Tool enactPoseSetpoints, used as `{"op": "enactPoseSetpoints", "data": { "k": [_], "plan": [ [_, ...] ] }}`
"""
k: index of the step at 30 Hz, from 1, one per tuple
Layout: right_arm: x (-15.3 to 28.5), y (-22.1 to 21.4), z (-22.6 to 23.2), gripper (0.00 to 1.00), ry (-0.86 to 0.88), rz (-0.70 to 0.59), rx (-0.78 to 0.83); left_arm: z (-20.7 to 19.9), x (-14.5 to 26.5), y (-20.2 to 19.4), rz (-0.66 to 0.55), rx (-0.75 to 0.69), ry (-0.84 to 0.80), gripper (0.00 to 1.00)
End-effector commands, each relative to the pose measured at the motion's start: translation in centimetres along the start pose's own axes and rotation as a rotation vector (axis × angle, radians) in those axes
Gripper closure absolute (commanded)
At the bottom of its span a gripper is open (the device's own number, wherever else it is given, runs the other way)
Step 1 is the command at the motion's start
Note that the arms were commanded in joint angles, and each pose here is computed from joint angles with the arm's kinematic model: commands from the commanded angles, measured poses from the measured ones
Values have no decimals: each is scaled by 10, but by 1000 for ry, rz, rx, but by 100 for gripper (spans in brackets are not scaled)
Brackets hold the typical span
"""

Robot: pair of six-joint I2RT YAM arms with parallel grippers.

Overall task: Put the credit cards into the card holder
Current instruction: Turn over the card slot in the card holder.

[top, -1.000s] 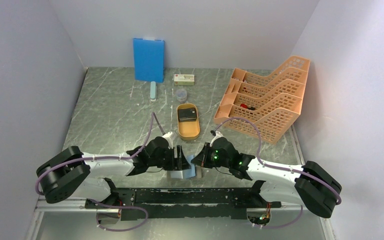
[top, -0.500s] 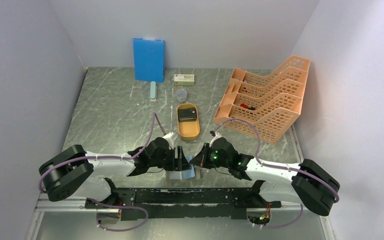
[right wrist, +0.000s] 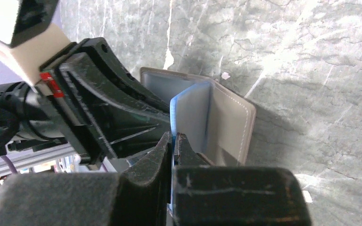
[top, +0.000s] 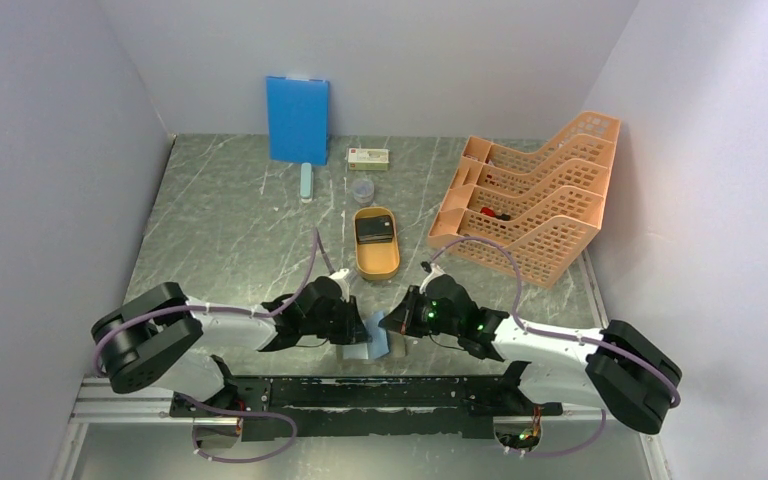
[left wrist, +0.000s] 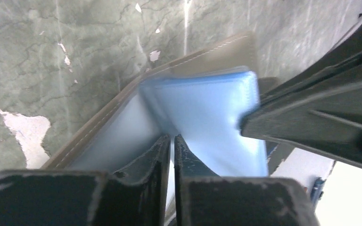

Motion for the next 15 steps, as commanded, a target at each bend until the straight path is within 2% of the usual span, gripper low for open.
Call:
{"op": "enactPoseSetpoints", "data": {
  "k": [1, 4, 8, 15],
  "plan": [
    [5, 1, 2, 94, 15, -5, 1, 5, -7, -2, 2, -27, 31, 94],
    [9, -2, 0, 81, 15, -4, 2, 13, -9, -6, 11, -21, 61, 95],
    [13, -8, -10, 78, -2, -2, -13, 20, -11, -10, 19, -13, 78, 95],
    [19, -13, -20, 68, -14, -7, -26, 25, -13, -13, 29, -10, 97, 95]
  ]
}}
Point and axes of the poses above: each gripper's point midway between its finger pads, its own x axis back along the fingers, its own z axis along the line the jaws close on, y = z × x, the point moved 7 cm from there along x, back along the fingers
